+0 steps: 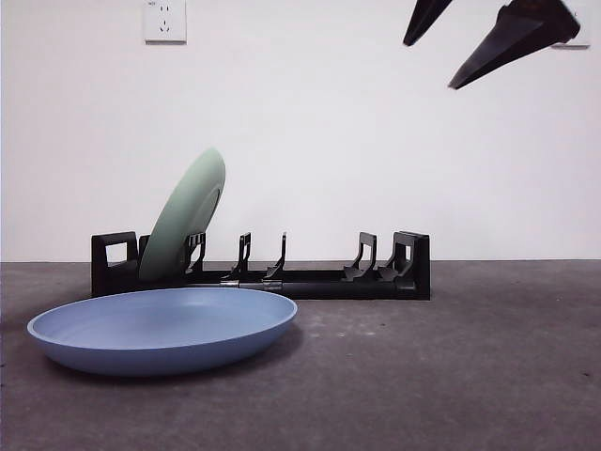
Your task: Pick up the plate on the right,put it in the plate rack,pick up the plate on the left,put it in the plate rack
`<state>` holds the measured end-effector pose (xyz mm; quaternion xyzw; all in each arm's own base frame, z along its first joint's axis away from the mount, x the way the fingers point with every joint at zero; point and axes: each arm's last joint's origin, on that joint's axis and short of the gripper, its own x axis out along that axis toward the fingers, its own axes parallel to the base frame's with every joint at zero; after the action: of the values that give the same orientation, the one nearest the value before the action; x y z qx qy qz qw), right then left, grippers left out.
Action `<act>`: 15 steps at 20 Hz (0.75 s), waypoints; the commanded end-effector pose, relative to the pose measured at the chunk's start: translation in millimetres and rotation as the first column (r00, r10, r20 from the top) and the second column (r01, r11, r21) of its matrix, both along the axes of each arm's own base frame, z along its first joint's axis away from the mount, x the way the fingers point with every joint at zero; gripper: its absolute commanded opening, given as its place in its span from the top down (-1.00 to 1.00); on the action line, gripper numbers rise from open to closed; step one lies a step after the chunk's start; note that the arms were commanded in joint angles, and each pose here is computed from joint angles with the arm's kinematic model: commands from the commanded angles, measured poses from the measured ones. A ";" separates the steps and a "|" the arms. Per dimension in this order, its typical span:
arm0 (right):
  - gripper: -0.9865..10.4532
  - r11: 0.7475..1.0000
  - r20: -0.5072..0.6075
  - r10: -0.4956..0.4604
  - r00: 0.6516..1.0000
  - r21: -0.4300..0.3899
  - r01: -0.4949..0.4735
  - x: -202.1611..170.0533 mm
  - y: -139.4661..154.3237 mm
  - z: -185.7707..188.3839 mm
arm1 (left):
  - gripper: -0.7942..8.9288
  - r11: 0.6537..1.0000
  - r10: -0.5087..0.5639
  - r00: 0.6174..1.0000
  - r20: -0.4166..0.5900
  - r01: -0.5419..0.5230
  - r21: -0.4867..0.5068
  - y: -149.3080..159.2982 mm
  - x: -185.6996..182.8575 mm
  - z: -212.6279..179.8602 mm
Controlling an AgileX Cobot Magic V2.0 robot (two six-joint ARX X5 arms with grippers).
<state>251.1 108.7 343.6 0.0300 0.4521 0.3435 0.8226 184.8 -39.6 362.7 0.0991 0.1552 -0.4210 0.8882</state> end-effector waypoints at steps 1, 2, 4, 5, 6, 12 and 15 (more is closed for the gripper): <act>0.27 1.000 -0.052 0.006 0.999 -0.011 -0.007 11.8 12.1 -17.3 | 0.07 0.998 -0.048 0.997 0.065 0.045 0.046 0.3 -29.6 8.3; 0.27 1.000 -0.070 0.015 0.997 -0.017 -0.017 16.4 17.0 -24.0 | 0.01 0.997 -0.059 0.995 0.079 0.056 0.044 0.1 -40.4 11.4; 0.27 0.998 -0.109 0.051 0.993 -0.034 -0.055 26.0 34.0 -42.0 | -0.02 0.996 -0.077 0.991 0.108 0.073 0.043 0.8 -62.9 16.5; 0.27 0.997 -0.130 0.065 0.989 -0.039 -0.070 32.1 44.7 -53.6 | -0.02 0.996 -0.083 0.988 0.127 0.077 0.051 2.0 -73.6 18.0; 0.27 0.996 -0.149 0.070 0.986 -0.044 -0.077 37.4 53.1 -64.1 | -0.04 0.995 -0.075 0.987 0.142 0.066 0.069 3.6 -82.5 18.4; 0.27 0.989 -0.243 0.084 0.966 -0.096 -0.110 58.2 89.8 -124.4 | -0.20 0.982 0.012 0.993 0.118 -0.034 0.188 10.1 -113.0 10.5; 0.27 0.986 -0.265 0.090 0.960 -0.114 -0.123 60.8 99.7 -141.4 | -0.20 0.979 0.003 0.995 0.097 -0.023 0.204 9.0 -114.7 8.3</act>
<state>312.9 205.3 210.1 -0.0045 0.5695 0.3530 0.7424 71.6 -30.5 370.2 0.2008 0.1615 -0.3901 0.8840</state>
